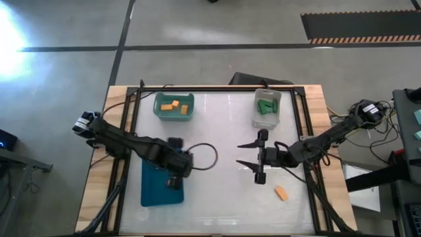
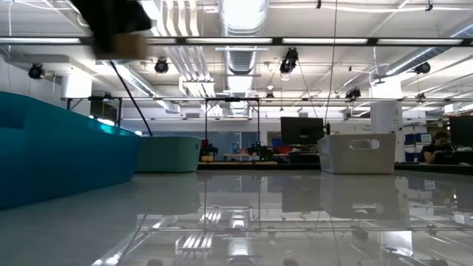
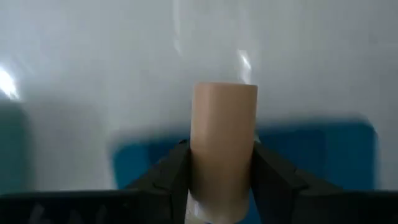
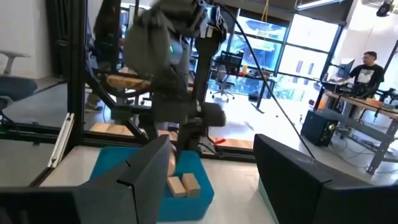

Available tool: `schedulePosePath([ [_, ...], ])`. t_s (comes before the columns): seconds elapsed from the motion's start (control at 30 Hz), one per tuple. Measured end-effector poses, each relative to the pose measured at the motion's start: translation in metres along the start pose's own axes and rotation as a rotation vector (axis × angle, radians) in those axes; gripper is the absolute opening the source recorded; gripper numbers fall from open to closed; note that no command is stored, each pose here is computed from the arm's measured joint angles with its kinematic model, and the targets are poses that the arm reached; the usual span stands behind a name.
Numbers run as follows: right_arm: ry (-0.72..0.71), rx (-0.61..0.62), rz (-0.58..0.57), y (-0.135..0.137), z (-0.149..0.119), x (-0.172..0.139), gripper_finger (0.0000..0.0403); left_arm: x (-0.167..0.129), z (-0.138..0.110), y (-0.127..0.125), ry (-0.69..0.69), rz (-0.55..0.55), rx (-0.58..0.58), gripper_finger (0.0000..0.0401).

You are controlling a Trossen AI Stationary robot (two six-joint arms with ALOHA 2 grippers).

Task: Sort & place blocks by color
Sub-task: Put the light brown block into the blue bin

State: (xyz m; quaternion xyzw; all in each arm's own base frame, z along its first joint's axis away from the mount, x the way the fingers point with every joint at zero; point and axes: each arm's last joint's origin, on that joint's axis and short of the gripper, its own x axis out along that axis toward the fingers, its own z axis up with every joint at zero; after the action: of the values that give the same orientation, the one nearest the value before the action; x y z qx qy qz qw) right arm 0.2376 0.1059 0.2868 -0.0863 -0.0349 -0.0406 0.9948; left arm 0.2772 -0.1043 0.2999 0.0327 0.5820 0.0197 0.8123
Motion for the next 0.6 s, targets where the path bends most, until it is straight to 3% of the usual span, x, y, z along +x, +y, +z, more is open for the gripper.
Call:
schedulePosePath([
  [0.13, 0.002, -0.001, 0.001, 0.0, 0.0, 0.0, 0.0224, 0.016, -0.029, 0.001, 0.215, -0.08, -0.264, 0.0116],
  [0.27, 0.003, -0.001, 0.001, 0.001, -0.001, 0.001, 0.0224, 0.046, -0.054, 0.003, 0.37, -0.004, -0.6, 0.0116],
  [0.47, 0.008, -0.004, 0.002, 0.001, -0.002, 0.001, 0.0224, 0.07, -0.083, -0.002, 0.527, 0.062, -0.738, 0.0119],
  [0.6, 0.008, -0.004, 0.002, 0.001, -0.002, 0.001, 0.0224, 0.074, -0.09, -0.004, 0.56, 0.071, -0.74, 0.0188],
])
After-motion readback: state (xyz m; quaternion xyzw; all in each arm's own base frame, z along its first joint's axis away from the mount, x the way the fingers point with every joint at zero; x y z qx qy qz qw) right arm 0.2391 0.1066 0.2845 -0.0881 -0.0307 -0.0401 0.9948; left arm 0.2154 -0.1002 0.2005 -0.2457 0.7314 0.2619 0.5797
